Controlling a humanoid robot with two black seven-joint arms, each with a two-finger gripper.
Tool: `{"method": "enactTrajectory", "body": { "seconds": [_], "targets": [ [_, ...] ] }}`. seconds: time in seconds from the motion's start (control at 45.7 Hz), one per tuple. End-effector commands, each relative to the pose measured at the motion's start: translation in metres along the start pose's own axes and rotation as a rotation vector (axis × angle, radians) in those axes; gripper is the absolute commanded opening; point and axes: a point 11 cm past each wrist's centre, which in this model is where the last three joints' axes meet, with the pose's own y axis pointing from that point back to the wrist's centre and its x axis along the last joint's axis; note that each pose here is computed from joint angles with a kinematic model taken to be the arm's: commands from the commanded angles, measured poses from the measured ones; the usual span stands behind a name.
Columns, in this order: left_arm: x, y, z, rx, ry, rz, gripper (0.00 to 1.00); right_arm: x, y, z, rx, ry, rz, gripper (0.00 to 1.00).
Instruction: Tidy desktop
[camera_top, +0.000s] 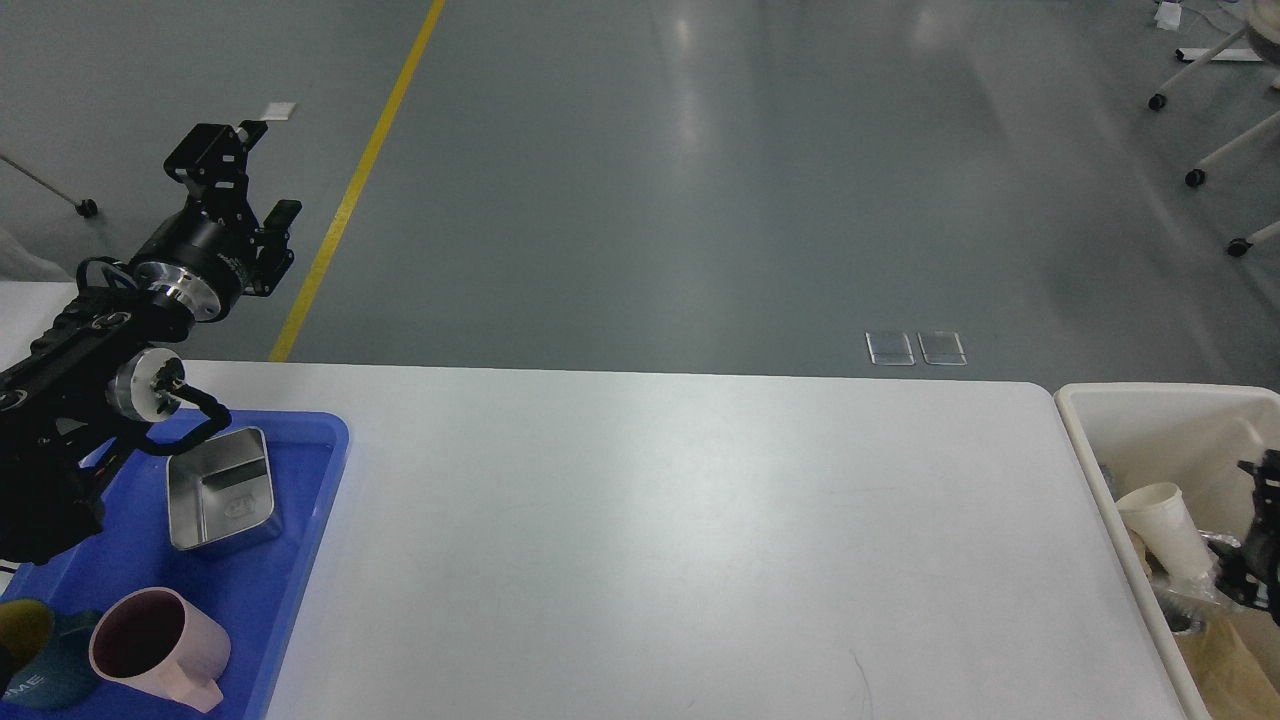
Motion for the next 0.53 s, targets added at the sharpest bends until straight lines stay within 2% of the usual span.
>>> {"method": "enactTrajectory", "body": {
  "seconds": [0.0, 0.131, 0.263, 0.503],
  "targets": [
    [-0.003, -0.002, -0.009, 0.006, 0.006, 0.073, 0.92, -0.056, -0.014, -0.022, 0.078, -0.174, -0.090, 1.00],
    [-0.014, -0.004, -0.018, 0.011, 0.037, 0.070, 0.92, -0.112, -0.021, -0.049, 0.149, -0.345, -0.192, 1.00],
    [-0.013, -0.004, -0.018, -0.014, 0.087, 0.086, 0.92, -0.152, -0.022, -0.066, 0.213, -0.467, -0.270, 1.00],
    [-0.008, 0.001, -0.023, -0.061, 0.138, 0.106, 0.92, -0.193, -0.018, -0.073, 0.305, -0.634, -0.336, 1.00]
  ]
}}
